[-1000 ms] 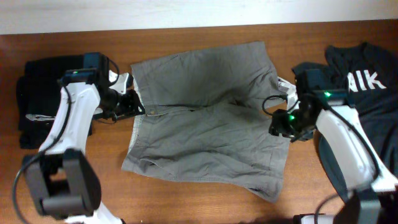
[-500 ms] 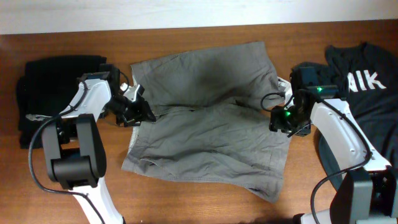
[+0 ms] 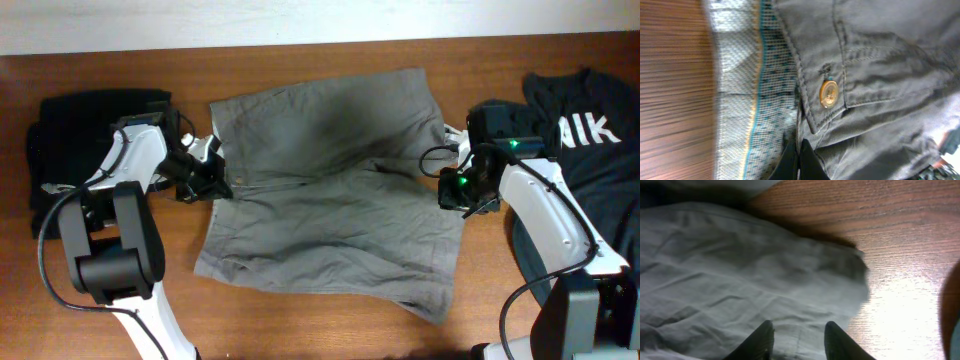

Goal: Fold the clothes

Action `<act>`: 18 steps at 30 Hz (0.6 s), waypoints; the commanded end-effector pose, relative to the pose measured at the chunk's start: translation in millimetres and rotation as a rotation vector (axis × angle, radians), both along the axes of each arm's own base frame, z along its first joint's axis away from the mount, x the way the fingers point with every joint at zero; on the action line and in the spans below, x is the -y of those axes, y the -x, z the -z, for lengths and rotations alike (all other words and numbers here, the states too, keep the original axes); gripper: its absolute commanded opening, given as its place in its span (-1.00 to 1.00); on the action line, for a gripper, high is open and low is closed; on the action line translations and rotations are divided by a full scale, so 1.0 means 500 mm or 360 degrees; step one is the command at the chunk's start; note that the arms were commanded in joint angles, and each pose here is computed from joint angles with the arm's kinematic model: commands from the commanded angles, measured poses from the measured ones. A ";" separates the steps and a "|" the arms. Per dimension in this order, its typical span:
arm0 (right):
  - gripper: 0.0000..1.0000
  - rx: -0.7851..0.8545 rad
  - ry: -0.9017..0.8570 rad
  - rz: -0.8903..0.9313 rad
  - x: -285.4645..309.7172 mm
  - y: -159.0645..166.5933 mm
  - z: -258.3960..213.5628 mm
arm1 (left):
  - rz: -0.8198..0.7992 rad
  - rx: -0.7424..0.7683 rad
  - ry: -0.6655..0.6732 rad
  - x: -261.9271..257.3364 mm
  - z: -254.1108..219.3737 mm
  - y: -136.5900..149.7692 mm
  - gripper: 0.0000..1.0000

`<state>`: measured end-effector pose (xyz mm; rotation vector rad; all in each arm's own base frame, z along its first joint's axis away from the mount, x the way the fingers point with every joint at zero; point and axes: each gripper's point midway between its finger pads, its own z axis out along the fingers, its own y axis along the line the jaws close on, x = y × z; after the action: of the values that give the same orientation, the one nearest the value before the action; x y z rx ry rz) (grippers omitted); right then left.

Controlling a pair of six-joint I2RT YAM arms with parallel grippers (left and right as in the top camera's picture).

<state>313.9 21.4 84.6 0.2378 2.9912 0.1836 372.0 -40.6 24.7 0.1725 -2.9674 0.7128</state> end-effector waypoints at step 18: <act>-0.48 0.0107 -0.0063 -0.0029 -0.012 -0.035 -0.027 | -0.0141 0.0019 -0.0402 -0.076 -0.055 -0.018 -0.29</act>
<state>323.4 22.8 88.9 0.2099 2.9550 0.1953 362.7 -6.0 19.8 0.2987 -2.9686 0.3695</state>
